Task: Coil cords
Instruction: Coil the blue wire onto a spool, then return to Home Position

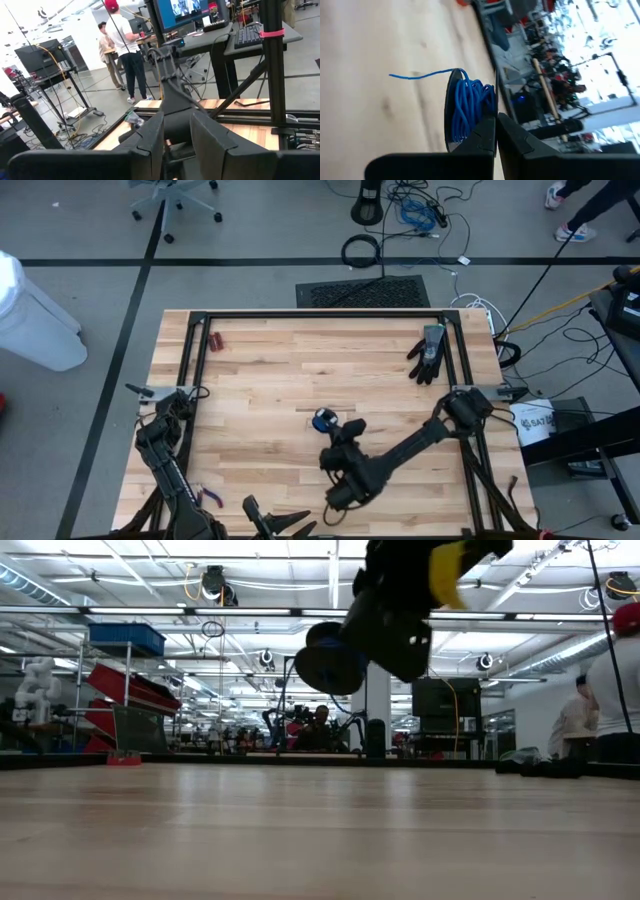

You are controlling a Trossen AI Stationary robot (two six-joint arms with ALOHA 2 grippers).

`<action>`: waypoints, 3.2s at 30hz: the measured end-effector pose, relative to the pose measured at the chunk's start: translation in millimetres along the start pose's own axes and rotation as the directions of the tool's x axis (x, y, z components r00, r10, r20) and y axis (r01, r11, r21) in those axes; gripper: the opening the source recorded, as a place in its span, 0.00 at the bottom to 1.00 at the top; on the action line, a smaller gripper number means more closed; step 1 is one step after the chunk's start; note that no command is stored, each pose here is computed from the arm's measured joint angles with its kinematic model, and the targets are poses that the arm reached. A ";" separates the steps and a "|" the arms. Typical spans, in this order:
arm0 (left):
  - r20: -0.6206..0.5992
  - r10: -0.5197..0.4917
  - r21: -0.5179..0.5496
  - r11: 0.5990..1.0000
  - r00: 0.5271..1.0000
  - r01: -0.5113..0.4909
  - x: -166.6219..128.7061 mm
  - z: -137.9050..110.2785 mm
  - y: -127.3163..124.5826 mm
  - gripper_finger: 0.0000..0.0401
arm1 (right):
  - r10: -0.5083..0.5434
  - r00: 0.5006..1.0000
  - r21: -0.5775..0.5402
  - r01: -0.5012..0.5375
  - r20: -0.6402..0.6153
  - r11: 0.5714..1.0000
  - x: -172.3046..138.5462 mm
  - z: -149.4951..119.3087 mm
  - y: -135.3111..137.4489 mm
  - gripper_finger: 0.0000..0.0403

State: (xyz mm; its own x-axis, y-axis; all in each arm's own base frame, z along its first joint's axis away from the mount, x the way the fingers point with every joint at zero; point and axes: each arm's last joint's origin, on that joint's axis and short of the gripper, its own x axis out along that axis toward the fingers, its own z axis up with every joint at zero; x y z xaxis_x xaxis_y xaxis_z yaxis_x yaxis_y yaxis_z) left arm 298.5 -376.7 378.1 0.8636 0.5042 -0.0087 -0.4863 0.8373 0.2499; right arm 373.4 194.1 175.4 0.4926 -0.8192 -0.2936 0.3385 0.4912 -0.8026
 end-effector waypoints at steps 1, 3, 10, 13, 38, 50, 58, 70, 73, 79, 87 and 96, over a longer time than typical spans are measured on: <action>0.000 0.000 0.000 1.000 1.000 0.000 0.0 0.0 0.0 0.26 | -0.015 1.000 -0.001 0.015 -0.005 1.000 4.6 0.4 -1.8 0.00; 0.000 0.000 0.000 1.000 1.000 0.000 0.0 0.0 0.0 0.26 | -0.039 0.999 0.004 0.039 -0.019 0.999 14.8 1.5 -5.2 0.00; 0.000 0.000 0.000 1.000 1.000 0.000 0.0 0.0 0.0 0.26 | -0.122 0.989 -0.083 0.116 -0.081 0.990 48.6 -0.2 -20.3 0.00; 0.000 0.000 0.000 1.000 1.000 0.000 0.0 0.0 0.0 0.26 | -0.142 0.983 -0.134 0.126 -0.117 0.983 59.4 -3.8 -27.0 0.00; 0.000 0.002 0.017 1.000 1.000 -0.002 0.0 0.1 0.1 0.26 | 0.062 0.968 -0.087 -0.085 -0.245 0.993 87.8 -27.0 0.3 0.00; -0.001 0.005 0.016 1.000 1.000 -0.005 0.0 0.0 0.0 0.26 | 0.159 0.958 -0.053 -0.177 -0.240 0.983 97.6 -28.0 9.3 0.01; -0.001 0.005 0.016 1.000 1.000 -0.005 0.0 0.0 0.0 0.26 | 0.175 0.955 -0.039 -0.190 -0.241 0.981 97.6 -27.5 10.0 0.15; -0.001 0.005 0.017 1.000 1.000 -0.005 0.0 -0.1 0.0 0.26 | 0.181 0.959 -0.057 -0.198 -0.219 0.979 81.9 -25.2 7.5 0.31; 0.000 0.005 0.014 1.000 1.000 -0.005 0.0 0.0 -0.1 0.26 | 0.189 0.960 -0.046 -0.203 -0.206 0.978 71.7 -23.1 3.2 0.33; 0.002 0.005 -0.006 1.000 1.000 -0.005 0.0 1.7 0.0 0.26 | 0.238 0.956 -0.002 -0.242 -0.171 0.970 49.5 -15.2 -12.3 0.40; 0.002 0.004 -0.008 1.000 1.000 -0.004 -0.2 1.8 -0.1 0.26 | 0.288 0.939 0.029 -0.288 -0.187 0.957 39.8 -14.0 -24.3 0.44; 0.001 0.017 0.009 1.000 1.000 -0.017 -5.2 2.3 0.0 0.26 | 0.348 0.931 0.120 -0.335 -0.112 0.935 -29.0 -18.5 -46.3 0.39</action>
State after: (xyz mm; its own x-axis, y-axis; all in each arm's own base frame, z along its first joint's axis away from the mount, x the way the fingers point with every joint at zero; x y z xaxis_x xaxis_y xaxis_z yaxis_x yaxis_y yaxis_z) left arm 294.3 -379.8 380.4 0.8552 0.5183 -0.0036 -0.4999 0.8266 0.2586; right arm 328.6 189.7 211.4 0.4868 -0.6249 -0.6104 0.2476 0.7688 -0.5896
